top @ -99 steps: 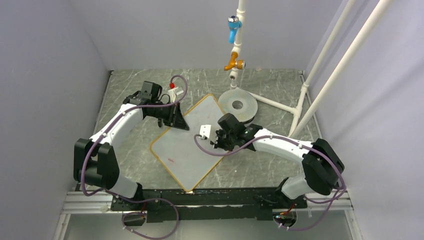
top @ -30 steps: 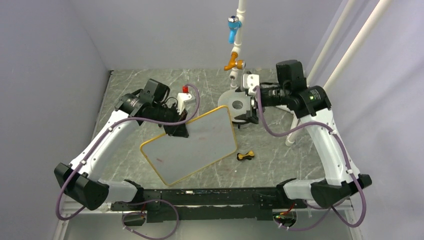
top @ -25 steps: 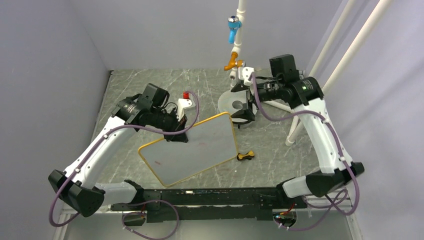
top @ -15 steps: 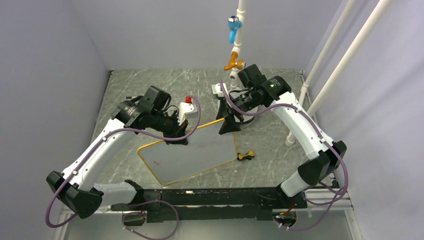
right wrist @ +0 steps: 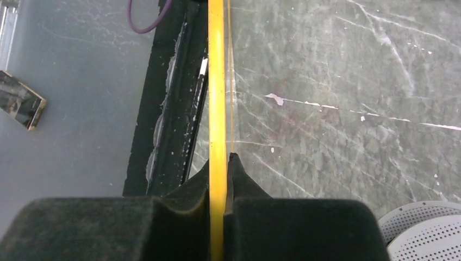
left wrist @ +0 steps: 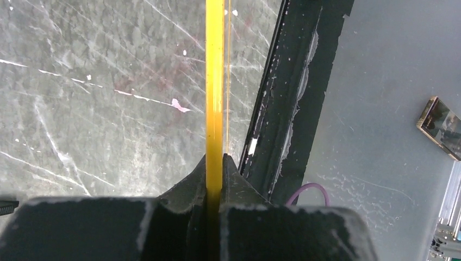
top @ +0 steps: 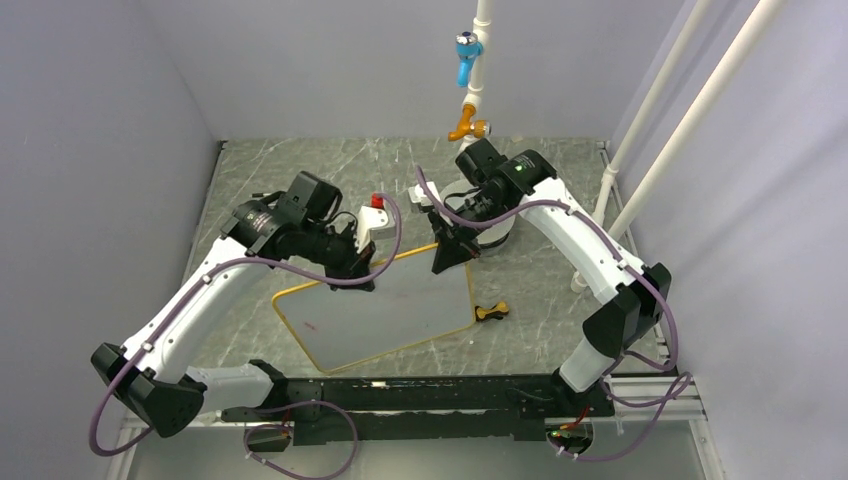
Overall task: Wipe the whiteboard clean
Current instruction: Pass from the left arm to the right, then place the whiteboard at the center of the board.
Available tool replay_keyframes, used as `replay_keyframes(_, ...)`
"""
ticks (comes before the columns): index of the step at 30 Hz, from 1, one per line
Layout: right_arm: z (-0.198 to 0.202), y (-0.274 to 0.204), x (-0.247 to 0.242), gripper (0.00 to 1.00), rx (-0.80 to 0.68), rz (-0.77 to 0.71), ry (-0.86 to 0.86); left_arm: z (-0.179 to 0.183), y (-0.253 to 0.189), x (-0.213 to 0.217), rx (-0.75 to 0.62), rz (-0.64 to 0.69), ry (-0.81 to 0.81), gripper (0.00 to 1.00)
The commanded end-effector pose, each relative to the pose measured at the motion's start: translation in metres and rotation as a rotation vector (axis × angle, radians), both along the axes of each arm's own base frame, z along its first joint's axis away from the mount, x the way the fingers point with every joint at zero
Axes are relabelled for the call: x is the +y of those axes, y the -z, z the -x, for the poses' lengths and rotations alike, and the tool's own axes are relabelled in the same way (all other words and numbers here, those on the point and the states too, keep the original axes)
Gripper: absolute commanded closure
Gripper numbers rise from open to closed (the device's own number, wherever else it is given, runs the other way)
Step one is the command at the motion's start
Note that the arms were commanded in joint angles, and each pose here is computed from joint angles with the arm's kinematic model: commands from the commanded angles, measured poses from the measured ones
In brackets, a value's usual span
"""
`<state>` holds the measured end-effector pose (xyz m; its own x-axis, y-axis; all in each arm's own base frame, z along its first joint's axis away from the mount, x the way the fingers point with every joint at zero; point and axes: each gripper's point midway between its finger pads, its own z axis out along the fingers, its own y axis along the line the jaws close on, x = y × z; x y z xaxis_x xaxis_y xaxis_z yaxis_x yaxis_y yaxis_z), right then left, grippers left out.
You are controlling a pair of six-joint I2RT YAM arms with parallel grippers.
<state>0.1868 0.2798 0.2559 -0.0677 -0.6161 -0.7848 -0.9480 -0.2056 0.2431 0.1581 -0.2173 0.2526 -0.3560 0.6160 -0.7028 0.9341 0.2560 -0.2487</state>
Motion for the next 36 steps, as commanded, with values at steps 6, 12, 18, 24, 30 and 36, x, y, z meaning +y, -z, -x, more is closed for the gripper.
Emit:
replay_keyframes(6, -0.041, -0.040, 0.008, 1.00, -0.068, -0.131, 0.208, -0.037, -0.060, -0.004, -0.355, 0.167, -0.115, 0.57)
replay_keyframes(12, -0.058, -0.040, 0.020, 1.00, -0.023, -0.173, 0.224, -0.064, -0.130, 0.047, -0.674, 0.258, -0.470, 0.08)
replay_keyframes(18, -0.089, -0.065, 0.048, 1.00, -0.007, -0.277, 0.258, -0.045, -0.171, 0.103, -0.806, 0.365, -0.741, 0.01)
replay_keyframes(24, -0.117, -0.104, 0.078, 1.00, 0.029, -0.392, 0.245, -0.013, -0.152, 0.125, -0.783, 0.453, -0.812, 0.01)
replay_keyframes(30, -0.153, -0.124, 0.108, 1.00, 0.047, -0.473, 0.258, -0.002, -0.128, 0.140, -0.755, 0.460, -0.875, 0.01)
replay_keyframes(36, -0.196, -0.120, 0.146, 1.00, 0.043, -0.552, 0.261, -0.001, -0.107, 0.147, -0.708, 0.465, -0.942, 0.01)
